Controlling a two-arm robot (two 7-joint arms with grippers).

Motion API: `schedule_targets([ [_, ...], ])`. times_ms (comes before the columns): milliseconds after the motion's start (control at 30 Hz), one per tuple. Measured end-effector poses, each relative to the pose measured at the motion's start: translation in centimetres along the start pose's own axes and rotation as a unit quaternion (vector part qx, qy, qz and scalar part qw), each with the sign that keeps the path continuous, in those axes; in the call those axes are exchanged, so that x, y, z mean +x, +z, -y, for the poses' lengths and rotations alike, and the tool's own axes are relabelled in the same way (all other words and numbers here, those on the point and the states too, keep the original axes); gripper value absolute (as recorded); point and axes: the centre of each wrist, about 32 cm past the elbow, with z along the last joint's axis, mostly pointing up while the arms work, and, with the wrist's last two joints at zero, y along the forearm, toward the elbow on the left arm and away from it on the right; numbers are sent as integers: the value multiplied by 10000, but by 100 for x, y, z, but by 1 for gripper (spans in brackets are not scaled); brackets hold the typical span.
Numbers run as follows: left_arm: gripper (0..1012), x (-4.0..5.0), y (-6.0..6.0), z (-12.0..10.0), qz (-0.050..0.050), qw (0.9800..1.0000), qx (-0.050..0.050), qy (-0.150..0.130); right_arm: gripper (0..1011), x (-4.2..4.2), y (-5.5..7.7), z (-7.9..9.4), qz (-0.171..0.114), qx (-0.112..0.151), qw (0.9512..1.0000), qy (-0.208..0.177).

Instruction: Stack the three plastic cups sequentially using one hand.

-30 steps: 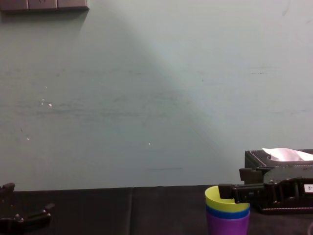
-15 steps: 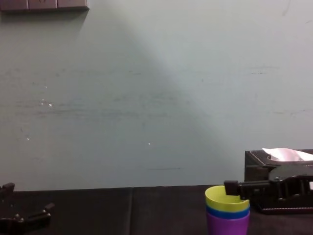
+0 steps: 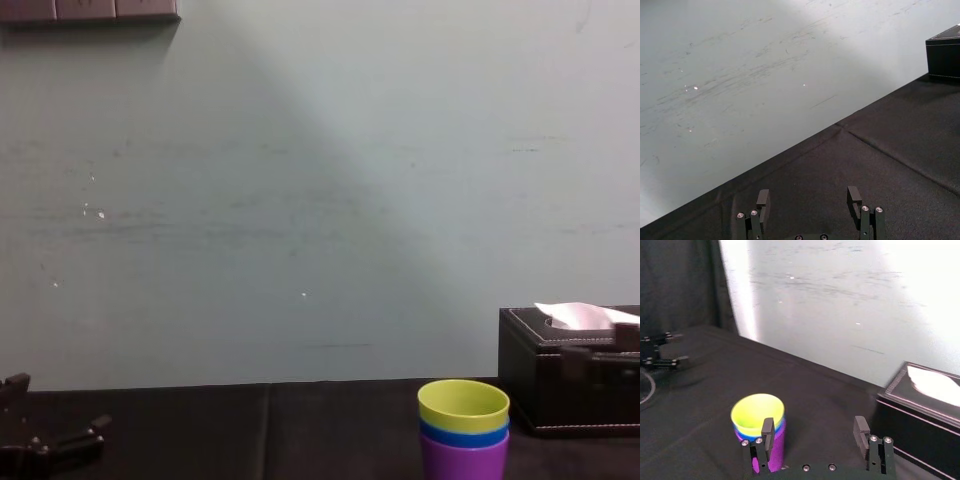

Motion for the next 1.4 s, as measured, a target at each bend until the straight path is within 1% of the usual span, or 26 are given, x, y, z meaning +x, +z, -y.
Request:
schedule_targets([
  [33, 1011, 0, 0, 0, 0, 10000, 0, 0, 1000, 3, -36, 56, -17, 17, 9999, -115],
  [100, 1011, 0, 0, 0, 0, 10000, 0, 0, 1000, 5, -84, 113, -34, 15, 9997, -241],
  [167, 1011, 0, 0, 0, 0, 10000, 0, 0, 1000, 4, -101, 129, -35, 9, 9996, -279],
  [333, 1011, 0, 0, 0, 0, 10000, 0, 0, 1000, -4, -265, 233, -49, -107, 9985, -540],
  [367, 1011, 0, 0, 0, 0, 10000, 0, 0, 1000, -4, -265, 233, -49, -107, 9985, -540],
  [467, 1011, 0, 0, 0, 0, 10000, 0, 0, 1000, 1, -368, 280, -109, -181, 9976, -661],
  [500, 1011, 0, 0, 0, 0, 10000, 0, 0, 1000, 1, -368, 280, -109, -181, 9976, -661],
  [567, 1011, 0, 0, 0, 0, 10000, 0, 0, 1000, 3, -428, 304, -149, -226, 9970, -720],
  [733, 1011, 0, 0, 0, 0, 10000, 0, 0, 1000, 8, -502, 323, -232, -283, 9964, -765],
  [1400, 1011, 0, 0, 0, 0, 10000, 0, 0, 1000, 5, -485, 318, -216, -276, 9966, -739],
])
